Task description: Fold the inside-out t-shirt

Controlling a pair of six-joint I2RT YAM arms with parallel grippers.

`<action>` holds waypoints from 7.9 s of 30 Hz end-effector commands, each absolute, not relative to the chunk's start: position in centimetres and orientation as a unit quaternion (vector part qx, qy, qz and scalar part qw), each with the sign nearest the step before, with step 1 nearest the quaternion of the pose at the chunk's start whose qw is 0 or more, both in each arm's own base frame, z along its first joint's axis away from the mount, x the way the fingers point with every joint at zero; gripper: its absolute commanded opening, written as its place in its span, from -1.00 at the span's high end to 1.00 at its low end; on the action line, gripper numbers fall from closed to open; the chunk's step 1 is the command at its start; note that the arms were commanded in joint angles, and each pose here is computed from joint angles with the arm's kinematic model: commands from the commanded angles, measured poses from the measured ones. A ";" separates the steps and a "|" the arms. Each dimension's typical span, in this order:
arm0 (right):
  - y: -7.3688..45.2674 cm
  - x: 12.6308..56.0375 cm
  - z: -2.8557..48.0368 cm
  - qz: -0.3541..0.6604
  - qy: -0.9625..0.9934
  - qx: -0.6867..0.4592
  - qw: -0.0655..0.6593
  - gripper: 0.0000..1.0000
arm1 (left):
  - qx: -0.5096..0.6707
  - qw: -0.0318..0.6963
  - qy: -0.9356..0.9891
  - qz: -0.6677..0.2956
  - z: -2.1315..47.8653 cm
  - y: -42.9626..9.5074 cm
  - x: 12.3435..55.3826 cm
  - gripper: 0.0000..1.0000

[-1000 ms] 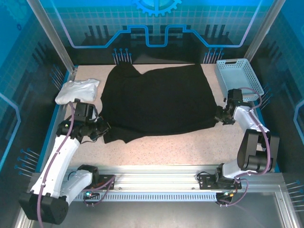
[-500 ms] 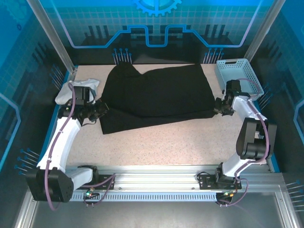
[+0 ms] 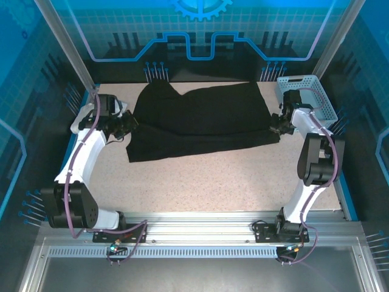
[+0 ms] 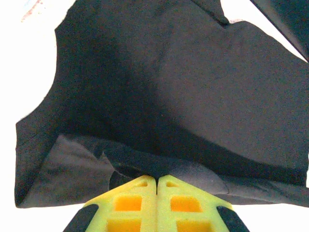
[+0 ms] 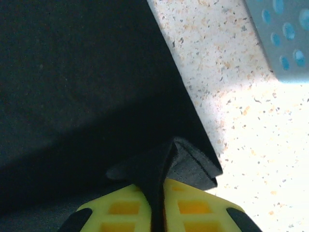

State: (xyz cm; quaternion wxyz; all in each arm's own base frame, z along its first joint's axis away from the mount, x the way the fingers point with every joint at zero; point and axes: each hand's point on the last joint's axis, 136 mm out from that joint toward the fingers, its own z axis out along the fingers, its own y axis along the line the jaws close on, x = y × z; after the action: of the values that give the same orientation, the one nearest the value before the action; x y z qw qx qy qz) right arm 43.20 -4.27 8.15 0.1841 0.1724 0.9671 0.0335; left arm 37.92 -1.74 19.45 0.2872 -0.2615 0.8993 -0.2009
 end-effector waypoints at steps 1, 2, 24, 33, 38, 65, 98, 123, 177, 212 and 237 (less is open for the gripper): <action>-4.5 44.2 8.0 0.016 0.970 0.164 0.179 0.74 | -0.263 0.307 0.894 -0.195 20.3 -0.9 39.4 1.00; -4.5 44.5 8.0 0.015 0.970 0.163 0.180 0.74 | -0.265 0.306 0.894 -0.195 20.2 -0.8 39.6 1.00; -3.9 55.3 7.9 -0.030 0.971 0.133 0.196 0.21 | -0.315 0.282 0.891 -0.166 14.7 2.4 50.3 0.76; -0.4 48.0 9.2 0.033 0.975 0.095 0.197 0.17 | -0.342 0.329 0.868 -0.144 15.2 3.6 46.0 -0.13; 0.6 46.3 6.2 0.037 0.983 0.071 0.163 0.19 | -0.296 0.308 0.878 -0.216 12.5 -3.4 40.7 -0.23; -1.7 29.1 3.9 -0.010 0.989 0.141 0.053 0.33 | -0.280 0.153 0.919 -0.232 2.9 -7.3 27.5 -0.22; -3.8 38.2 5.1 0.113 0.939 0.267 0.182 -0.12 | -0.247 0.223 0.909 -0.250 7.9 -7.5 31.7 -0.28; -2.9 32.8 3.7 0.147 0.937 0.282 0.146 -0.23 | -0.240 0.248 0.901 -0.263 10.2 -7.9 32.3 -0.30; 9.4 35.5 2.8 0.240 0.955 0.134 0.113 0.02 | -0.236 0.265 0.903 -0.241 9.9 -7.1 32.9 -0.36; 9.0 35.2 6.6 0.212 0.954 0.082 0.194 0.00 | -0.206 0.190 0.925 -0.259 5.6 -12.1 33.6 -0.09; 7.7 35.2 8.2 0.193 0.956 0.076 0.206 -0.01 | -0.119 0.251 0.932 -0.233 9.4 -14.6 43.4 0.91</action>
State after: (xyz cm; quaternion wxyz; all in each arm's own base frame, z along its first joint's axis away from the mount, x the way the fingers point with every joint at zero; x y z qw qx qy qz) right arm 34.84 8.27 6.58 0.1906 0.0823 0.9582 0.1966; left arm 42.05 -13.97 10.08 0.2553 -0.1476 0.9217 -0.2520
